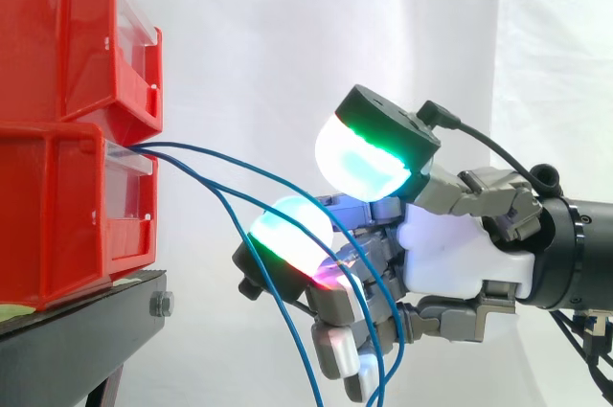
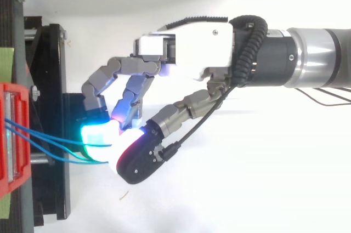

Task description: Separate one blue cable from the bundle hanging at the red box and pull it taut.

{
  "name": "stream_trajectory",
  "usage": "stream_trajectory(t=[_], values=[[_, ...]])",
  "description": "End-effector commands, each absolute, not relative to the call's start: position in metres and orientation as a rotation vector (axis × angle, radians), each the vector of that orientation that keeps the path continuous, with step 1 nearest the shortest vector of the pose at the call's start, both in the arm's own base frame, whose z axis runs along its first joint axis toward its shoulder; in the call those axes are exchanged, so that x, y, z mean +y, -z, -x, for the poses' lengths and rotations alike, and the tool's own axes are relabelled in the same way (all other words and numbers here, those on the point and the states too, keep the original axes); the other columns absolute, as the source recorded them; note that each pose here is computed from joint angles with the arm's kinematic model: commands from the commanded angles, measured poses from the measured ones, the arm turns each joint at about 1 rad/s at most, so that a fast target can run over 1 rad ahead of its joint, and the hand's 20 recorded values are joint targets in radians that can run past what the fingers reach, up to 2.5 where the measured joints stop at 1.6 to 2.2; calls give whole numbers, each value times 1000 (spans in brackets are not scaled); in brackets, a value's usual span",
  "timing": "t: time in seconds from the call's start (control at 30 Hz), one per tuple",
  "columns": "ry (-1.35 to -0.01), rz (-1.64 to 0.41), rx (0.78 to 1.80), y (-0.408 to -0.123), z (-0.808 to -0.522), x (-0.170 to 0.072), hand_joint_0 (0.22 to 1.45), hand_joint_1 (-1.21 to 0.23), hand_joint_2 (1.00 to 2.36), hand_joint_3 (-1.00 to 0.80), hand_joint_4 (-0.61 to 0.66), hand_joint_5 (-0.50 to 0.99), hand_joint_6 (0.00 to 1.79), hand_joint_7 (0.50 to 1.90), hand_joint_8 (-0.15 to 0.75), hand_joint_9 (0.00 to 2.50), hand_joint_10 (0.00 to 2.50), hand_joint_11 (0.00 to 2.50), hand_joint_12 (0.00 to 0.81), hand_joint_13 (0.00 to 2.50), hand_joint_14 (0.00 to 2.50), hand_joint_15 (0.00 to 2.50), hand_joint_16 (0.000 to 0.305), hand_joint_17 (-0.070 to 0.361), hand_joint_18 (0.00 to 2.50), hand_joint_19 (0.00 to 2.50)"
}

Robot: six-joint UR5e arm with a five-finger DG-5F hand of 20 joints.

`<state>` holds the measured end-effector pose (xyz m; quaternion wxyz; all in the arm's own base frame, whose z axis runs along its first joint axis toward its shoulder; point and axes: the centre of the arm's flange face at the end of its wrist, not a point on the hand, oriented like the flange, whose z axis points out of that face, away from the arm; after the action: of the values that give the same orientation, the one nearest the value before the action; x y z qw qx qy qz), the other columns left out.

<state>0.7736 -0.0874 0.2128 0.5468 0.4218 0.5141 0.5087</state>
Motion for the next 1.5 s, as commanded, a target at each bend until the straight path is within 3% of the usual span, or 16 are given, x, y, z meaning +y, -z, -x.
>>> stream_trajectory(t=[0.0, 0.2, 0.4, 0.57, 0.6, 0.77, 1.03, 1.27, 1.47], values=[[-1207, -999, 1218, -213, -774, -87, 614, -597, 1002, -466, 179, -137, 813, 1101, 380, 1065, 18, 827, 395, 1043, 19, 563, 48, 109, 1033, 589], [-1205, -997, 1221, -213, -774, -86, 607, -600, 1015, -273, 167, -141, 833, 1193, 394, 1064, 17, 822, 413, 1051, 18, 562, 51, 115, 1047, 587], [-1205, -998, 1221, -213, -774, -85, 601, -688, 1015, -141, 177, -151, 875, 1140, 419, 1042, 13, 834, 441, 1041, 17, 544, 57, 129, 1087, 530], [-1203, -997, 1221, -213, -774, -85, 598, -690, 1014, -248, 200, -159, 874, 1114, 397, 1017, 17, 831, 423, 1017, 18, 556, 54, 121, 1042, 567], [-1203, -997, 1221, -213, -774, -85, 589, -657, 1011, -338, 192, -160, 872, 1087, 384, 1021, 17, 828, 410, 1009, 17, 559, 51, 115, 1018, 588], [-1203, -997, 1221, -213, -774, -85, 577, -570, 1005, -431, 196, -153, 853, 1095, 388, 1055, 17, 825, 411, 1023, 18, 548, 52, 116, 1028, 597], [-1204, -998, 1223, -212, -774, -84, 610, -543, 1011, -349, 181, -146, 847, 1163, 390, 1076, 18, 828, 410, 1046, 18, 562, 52, 116, 1047, 608], [-1204, -998, 1223, -212, -774, -84, 600, -699, 1013, -110, 171, -146, 875, 1204, 433, 1077, 15, 842, 452, 1067, 14, 532, 60, 134, 1129, 517], [-1204, -998, 1223, -212, -774, -84, 613, -737, 1014, -86, 81, -151, 893, 1169, 424, 1074, 15, 870, 446, 1050, 17, 536, 58, 130, 1112, 515]])
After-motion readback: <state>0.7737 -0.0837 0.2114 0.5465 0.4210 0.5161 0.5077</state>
